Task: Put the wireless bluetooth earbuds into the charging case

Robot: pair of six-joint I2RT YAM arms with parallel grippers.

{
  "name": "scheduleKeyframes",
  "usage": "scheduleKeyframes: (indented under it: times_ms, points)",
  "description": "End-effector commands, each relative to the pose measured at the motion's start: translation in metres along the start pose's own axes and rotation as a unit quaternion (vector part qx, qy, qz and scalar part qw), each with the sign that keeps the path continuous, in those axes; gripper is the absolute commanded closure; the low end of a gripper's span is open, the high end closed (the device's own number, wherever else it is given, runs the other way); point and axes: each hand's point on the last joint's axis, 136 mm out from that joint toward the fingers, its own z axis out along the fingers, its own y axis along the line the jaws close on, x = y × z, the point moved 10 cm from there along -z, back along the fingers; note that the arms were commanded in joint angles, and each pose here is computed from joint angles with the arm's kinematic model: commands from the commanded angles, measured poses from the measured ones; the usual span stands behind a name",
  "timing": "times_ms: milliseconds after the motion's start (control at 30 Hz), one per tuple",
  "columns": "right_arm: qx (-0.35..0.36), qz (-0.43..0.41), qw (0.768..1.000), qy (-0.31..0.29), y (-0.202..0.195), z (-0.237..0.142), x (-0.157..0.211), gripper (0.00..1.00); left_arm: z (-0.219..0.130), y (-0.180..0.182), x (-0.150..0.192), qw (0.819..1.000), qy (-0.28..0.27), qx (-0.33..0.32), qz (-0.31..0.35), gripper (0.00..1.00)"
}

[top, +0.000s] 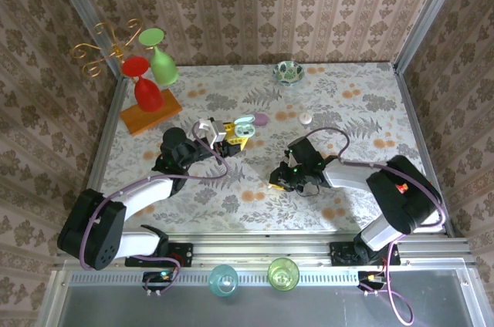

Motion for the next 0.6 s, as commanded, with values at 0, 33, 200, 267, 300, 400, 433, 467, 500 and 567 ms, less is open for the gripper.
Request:
scheduleKeyframes:
  times_ms: [0, 33, 200, 267, 300, 400, 433, 467, 500, 567]
  points:
    - [0.071, -0.042, 0.995, -0.049, 0.01, -0.03, -0.004, 0.82, -0.002, 0.002, -0.004, 1.0, -0.005, -0.008, 0.021, 0.74]
    - [0.084, -0.049, 0.993, -0.062, 0.013, -0.036, -0.006, 0.82, -0.002, 0.002, -0.004, 1.0, -0.005, -0.009, 0.022, 0.74]
    - [0.137, -0.064, 0.981, -0.119, 0.031, -0.055, -0.024, 0.84, 0.002, 0.005, -0.003, 0.999, -0.018, -0.006, 0.027, 0.74]
    - [0.149, -0.062, 0.978, -0.13, 0.036, -0.057, -0.029, 0.84, 0.003, 0.006, -0.003, 0.999, -0.022, -0.005, 0.026, 0.74]
    - [0.156, -0.062, 0.976, -0.137, 0.039, -0.059, -0.032, 0.84, 0.003, 0.006, -0.003, 0.999, -0.022, -0.003, 0.025, 0.74]
    - [0.169, -0.07, 0.973, -0.141, 0.043, -0.061, -0.036, 0.83, 0.003, 0.006, -0.002, 0.999, -0.019, -0.003, 0.026, 0.74]
    - [0.175, -0.074, 0.971, -0.143, 0.044, -0.061, -0.037, 0.82, 0.003, 0.006, -0.001, 0.999, -0.017, -0.004, 0.027, 0.74]
    - [0.18, -0.075, 0.97, -0.144, 0.045, -0.062, -0.038, 0.83, 0.003, 0.006, 0.0, 0.999, -0.015, -0.004, 0.027, 0.74]
    - [0.178, -0.076, 0.97, -0.146, 0.047, -0.063, -0.039, 0.83, 0.004, 0.007, 0.001, 0.999, -0.014, -0.006, 0.029, 0.74]
    - [0.182, -0.078, 0.97, -0.141, 0.05, -0.067, -0.039, 0.83, 0.005, 0.008, 0.005, 0.999, -0.009, -0.011, 0.032, 0.74]
